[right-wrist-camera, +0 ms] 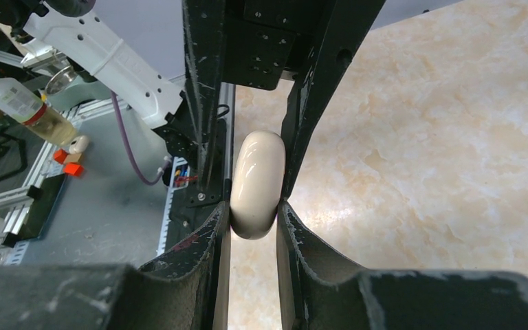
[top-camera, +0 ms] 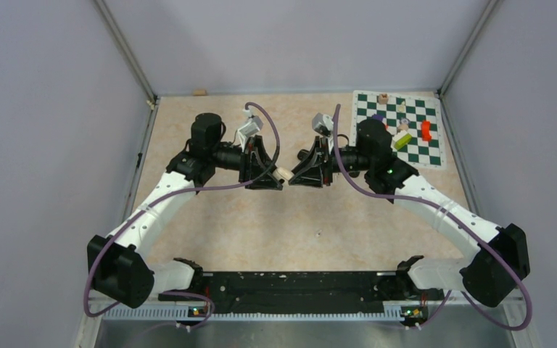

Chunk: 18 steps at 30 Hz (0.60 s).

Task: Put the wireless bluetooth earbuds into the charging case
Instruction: Pass from the right arm to the left

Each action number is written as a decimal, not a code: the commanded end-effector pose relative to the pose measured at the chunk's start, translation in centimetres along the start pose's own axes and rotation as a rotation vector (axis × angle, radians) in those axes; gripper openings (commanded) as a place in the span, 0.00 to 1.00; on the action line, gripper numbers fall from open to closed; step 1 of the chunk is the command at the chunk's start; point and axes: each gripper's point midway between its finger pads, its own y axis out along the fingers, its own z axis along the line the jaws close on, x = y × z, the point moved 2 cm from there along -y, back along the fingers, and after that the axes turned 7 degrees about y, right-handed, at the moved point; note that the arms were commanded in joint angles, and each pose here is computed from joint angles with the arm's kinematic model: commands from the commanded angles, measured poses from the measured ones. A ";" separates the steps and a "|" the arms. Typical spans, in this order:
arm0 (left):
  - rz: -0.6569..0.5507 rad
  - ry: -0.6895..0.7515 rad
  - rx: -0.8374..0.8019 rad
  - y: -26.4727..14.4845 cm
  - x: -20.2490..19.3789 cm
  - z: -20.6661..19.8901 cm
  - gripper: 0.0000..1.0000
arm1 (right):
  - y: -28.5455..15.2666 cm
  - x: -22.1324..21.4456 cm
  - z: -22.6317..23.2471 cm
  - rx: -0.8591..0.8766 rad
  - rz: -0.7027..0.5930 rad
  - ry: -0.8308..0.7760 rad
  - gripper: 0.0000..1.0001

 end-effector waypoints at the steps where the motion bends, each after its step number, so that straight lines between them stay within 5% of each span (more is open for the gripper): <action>1: -0.013 0.082 -0.031 0.0 1.4 -0.8 0.47 | -0.1 1.4 0.3 0.018 -0.025 -0.043 0.20; 12: -0.011 0.087 -0.021 0.1 1.3 -0.7 0.06 | -0.1 1.5 0.2 0.016 -0.025 -0.042 0.22; 18: -0.009 0.096 -0.018 0.0 1.0 -0.8 0.03 | -0.8 2.8 0.1 -0.023 -0.062 -0.045 0.46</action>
